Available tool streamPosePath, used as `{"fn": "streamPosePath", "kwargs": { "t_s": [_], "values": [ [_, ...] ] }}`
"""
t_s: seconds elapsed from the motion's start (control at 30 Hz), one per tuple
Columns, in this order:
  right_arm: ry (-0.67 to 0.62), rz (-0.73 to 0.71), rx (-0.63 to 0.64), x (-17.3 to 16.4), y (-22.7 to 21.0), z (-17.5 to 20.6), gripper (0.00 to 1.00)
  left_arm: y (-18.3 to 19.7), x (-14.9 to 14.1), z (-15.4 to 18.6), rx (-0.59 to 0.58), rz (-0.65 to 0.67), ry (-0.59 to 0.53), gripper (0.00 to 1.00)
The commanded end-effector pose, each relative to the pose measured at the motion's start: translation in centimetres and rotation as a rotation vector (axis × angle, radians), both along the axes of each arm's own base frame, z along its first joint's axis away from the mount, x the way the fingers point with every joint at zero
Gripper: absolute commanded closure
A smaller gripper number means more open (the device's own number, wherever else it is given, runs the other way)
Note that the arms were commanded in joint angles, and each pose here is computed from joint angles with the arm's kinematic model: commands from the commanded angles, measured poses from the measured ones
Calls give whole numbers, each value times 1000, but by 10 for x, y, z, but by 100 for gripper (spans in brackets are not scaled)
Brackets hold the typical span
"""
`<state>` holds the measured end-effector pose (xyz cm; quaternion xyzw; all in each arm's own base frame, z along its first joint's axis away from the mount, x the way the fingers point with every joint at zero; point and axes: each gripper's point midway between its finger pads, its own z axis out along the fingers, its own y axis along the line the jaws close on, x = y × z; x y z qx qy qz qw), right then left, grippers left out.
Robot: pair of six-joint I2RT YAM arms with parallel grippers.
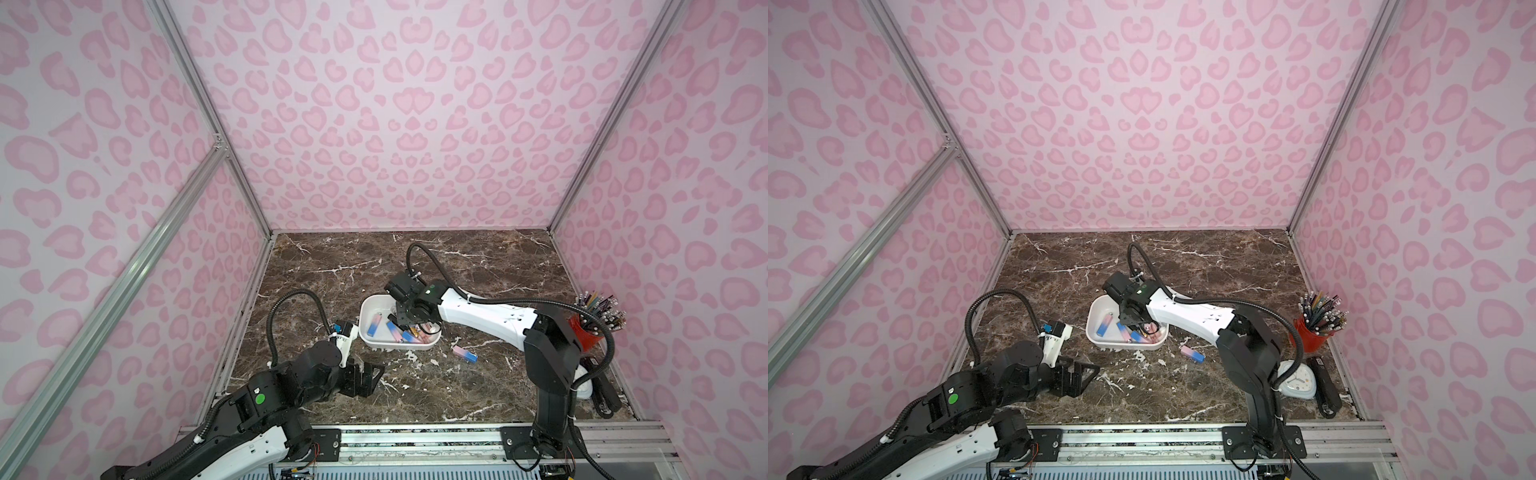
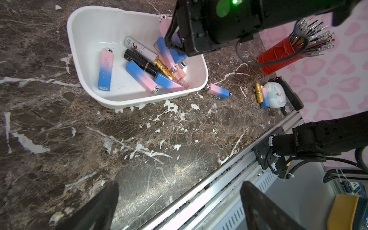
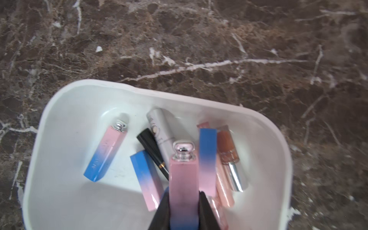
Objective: Put the lipstick into the storage box
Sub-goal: Place the lipstick in the storage box, then pick up the lipstick at the center of the board.
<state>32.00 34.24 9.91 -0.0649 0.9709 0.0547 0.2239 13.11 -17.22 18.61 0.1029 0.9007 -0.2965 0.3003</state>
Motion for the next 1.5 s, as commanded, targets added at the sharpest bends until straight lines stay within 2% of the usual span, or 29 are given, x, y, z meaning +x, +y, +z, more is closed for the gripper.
{"fn": "streamPosePath", "kwargs": {
  "t_s": [0.0,0.13,0.33,0.43,0.5,0.6,0.77,1.0,1.47],
  "values": [
    [49,72,-11,-2,15,-16,73,8,-1,-4,11,41,19,2],
    [51,106,-7,-3,22,-16,58,7,1,-6,23,42,19,3],
    [-16,123,-69,-8,-10,15,56,-8,7,-5,36,9,22,3],
    [-47,110,-127,-17,-46,29,56,-22,11,-4,29,-23,26,2],
    [-39,80,-218,-29,-85,22,55,-33,13,-5,25,-50,34,2],
    [9,59,-291,-46,-130,6,55,-50,19,-8,23,-81,46,2],
    [78,1,-273,-74,-175,-21,54,-79,27,-7,23,-140,62,2],
    [119,4,-239,-90,-184,-42,54,-96,34,-5,12,-159,68,2],
    [184,41,-212,-95,-174,-78,55,-92,35,-9,29,-130,77,2]
  ]
}}
